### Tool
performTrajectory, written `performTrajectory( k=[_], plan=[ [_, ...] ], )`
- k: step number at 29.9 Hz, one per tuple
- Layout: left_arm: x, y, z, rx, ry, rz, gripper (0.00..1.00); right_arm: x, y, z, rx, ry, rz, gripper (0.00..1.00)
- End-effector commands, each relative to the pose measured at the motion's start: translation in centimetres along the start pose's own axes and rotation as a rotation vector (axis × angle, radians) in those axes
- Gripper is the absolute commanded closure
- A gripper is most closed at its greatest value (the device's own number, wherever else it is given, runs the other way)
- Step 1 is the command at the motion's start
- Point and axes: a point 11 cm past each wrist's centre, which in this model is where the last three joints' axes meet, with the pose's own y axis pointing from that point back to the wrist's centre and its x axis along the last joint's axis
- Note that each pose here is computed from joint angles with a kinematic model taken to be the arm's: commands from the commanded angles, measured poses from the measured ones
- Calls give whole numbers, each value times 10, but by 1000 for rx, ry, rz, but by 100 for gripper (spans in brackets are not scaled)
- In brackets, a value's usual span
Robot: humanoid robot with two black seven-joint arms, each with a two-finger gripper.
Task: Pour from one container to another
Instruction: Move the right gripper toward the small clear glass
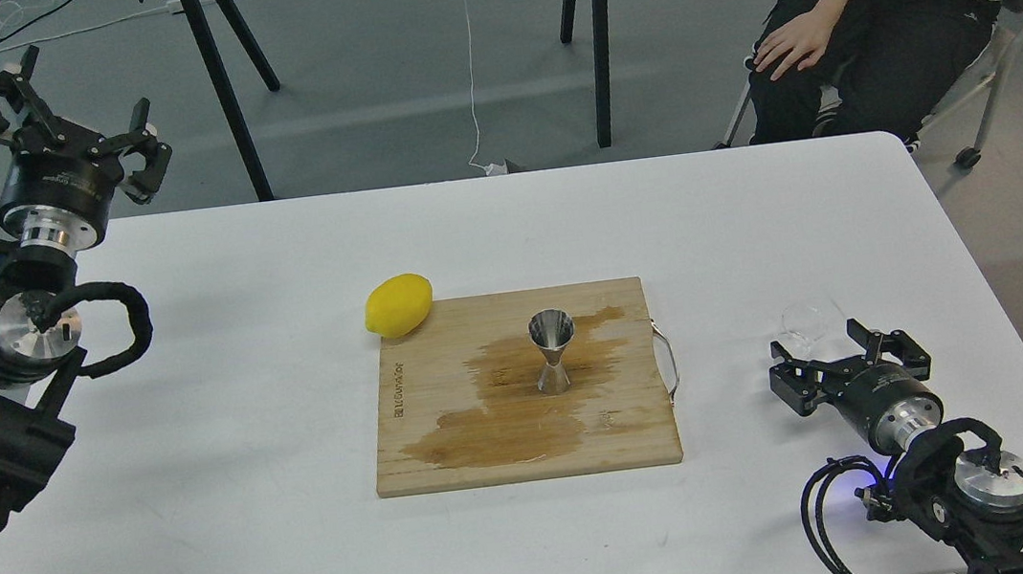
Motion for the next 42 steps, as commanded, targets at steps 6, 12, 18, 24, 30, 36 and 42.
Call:
performTrajectory(
  k=[6, 12, 18, 24, 30, 36, 42],
  plan=[
    [2, -1, 9, -17, -7, 6, 0, 2, -13, 2, 3, 1, 16, 15],
    [6, 0, 16, -31, -11, 14, 0, -8, -14, 6, 2, -5, -85, 38],
    [5, -2, 20, -40, -10, 24, 0, 0, -14, 4, 7, -2, -72, 59],
    [2, -4, 23, -45, -10, 18, 0, 5, -12, 7, 1, -7, -67, 58],
    [-1, -7, 24, -48, -12, 15, 0, 6, -12, 8, -2, -6, -68, 60],
    [0, -6, 28, -53, -16, 17, 0, 2, -12, 10, -9, -8, -81, 64],
    [3, -5, 34, -61, -27, 21, 0, -21, -7, 19, -51, 5, -149, 64]
  ],
)
